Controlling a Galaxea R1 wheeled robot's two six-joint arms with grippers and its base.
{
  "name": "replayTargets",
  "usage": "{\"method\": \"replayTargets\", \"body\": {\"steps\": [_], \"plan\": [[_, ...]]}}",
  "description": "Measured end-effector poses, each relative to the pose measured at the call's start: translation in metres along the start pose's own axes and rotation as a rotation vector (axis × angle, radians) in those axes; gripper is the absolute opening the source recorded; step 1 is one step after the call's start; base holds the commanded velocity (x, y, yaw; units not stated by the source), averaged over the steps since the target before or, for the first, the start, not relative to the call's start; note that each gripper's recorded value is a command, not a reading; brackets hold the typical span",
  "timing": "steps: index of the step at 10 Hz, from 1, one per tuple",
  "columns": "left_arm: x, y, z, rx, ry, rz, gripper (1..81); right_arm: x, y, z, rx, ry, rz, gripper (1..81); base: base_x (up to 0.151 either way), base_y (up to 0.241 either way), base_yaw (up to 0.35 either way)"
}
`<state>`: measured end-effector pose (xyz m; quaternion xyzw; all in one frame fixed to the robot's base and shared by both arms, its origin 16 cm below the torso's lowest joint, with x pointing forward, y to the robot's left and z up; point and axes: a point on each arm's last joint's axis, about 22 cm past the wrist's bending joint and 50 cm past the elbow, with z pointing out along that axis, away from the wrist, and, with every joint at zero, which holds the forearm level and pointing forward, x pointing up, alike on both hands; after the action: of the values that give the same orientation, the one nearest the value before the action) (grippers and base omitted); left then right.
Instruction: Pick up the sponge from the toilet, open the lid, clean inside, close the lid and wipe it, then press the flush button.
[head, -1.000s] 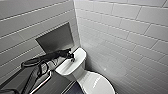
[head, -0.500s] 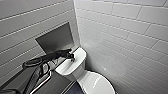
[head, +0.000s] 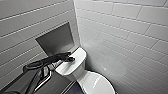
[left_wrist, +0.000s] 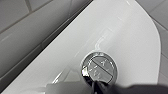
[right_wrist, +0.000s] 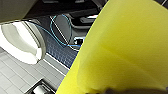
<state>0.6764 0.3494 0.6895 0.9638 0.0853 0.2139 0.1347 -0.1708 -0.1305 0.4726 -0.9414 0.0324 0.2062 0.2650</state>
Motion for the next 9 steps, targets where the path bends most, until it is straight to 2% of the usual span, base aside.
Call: {"method": "replayTargets", "body": {"steps": [3, 7, 9], "plan": [[0.002, 0.005, 0.003, 0.003, 0.005, -0.002, 1.0, 0.0, -0.001, 0.001, 0.001, 0.0, 0.0, 1.0, 0.0, 0.0, 0.0], [0.004, 0.037, 0.013, -0.029, 0.019, 0.013, 1.0, 0.0, 0.002, 0.0, -0.005, 0.001, 0.0, 1.0, 0.0, 0.0, 0.0], [0.006, 0.03, 0.012, -0.015, 0.027, 0.008, 1.0, 0.0, 0.002, 0.0, -0.005, 0.001, 0.0, 1.0, 0.0, 0.0, 0.0]]}}
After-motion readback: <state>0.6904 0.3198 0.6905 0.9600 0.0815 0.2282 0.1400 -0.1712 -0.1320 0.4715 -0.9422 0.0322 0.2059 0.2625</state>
